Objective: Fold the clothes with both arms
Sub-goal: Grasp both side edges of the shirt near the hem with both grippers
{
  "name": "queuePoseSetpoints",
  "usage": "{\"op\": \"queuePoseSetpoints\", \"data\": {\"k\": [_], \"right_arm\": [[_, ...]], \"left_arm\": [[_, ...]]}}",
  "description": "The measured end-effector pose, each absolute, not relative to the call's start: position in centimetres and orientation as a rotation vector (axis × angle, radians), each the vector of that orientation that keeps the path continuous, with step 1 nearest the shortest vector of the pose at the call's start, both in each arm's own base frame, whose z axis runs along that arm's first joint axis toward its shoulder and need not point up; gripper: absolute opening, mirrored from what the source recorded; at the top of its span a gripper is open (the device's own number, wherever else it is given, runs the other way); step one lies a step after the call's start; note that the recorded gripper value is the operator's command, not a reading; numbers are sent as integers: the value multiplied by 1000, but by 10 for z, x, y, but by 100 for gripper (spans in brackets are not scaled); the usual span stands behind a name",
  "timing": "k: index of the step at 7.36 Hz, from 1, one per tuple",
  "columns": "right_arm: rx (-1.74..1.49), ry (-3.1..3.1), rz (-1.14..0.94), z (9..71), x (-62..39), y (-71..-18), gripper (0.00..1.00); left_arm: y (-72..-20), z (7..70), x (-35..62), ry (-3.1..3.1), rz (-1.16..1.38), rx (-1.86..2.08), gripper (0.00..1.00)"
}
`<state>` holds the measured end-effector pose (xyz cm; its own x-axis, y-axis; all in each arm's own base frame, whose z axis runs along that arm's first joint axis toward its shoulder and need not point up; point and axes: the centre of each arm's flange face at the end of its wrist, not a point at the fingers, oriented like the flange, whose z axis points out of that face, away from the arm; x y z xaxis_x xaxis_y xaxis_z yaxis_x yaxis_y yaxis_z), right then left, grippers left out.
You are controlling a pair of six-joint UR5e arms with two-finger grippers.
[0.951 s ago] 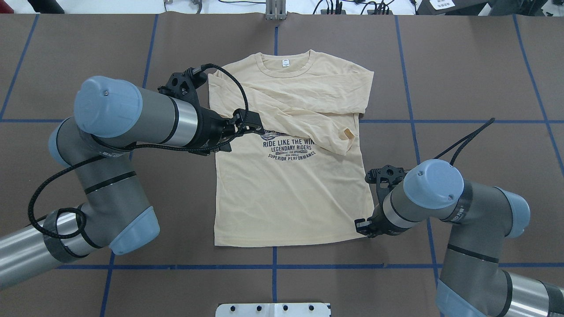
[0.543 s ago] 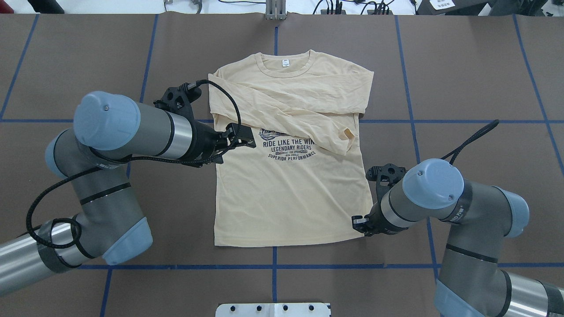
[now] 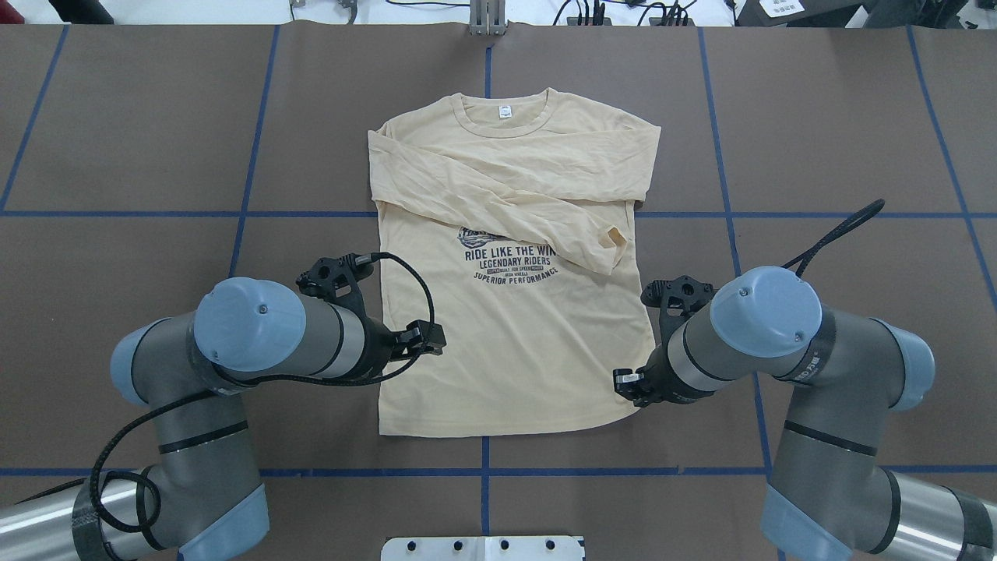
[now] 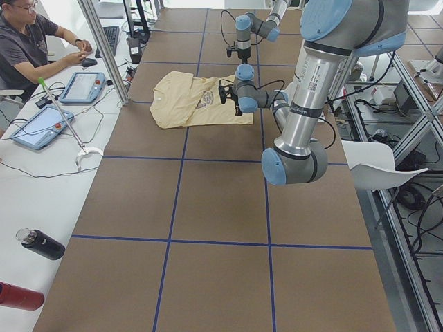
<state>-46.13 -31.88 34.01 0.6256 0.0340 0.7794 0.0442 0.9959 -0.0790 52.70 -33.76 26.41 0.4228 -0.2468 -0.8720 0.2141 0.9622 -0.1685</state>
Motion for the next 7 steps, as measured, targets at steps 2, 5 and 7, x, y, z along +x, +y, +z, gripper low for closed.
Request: {"op": "queuePoseSetpoints", "data": {"k": [2,5,7], "right_arm": [[-89,-907,-3,334,-457,-321,0],[-82,-918,-2,329,-453,-321,0],[-79,-919,1,328,-452,-323,0]], "left_arm": [[-326,272,532,996,-290,-54,98],[-301,281,548,940,-254,-84,81],[-290,285,555,910,-240,-99,67]]}}
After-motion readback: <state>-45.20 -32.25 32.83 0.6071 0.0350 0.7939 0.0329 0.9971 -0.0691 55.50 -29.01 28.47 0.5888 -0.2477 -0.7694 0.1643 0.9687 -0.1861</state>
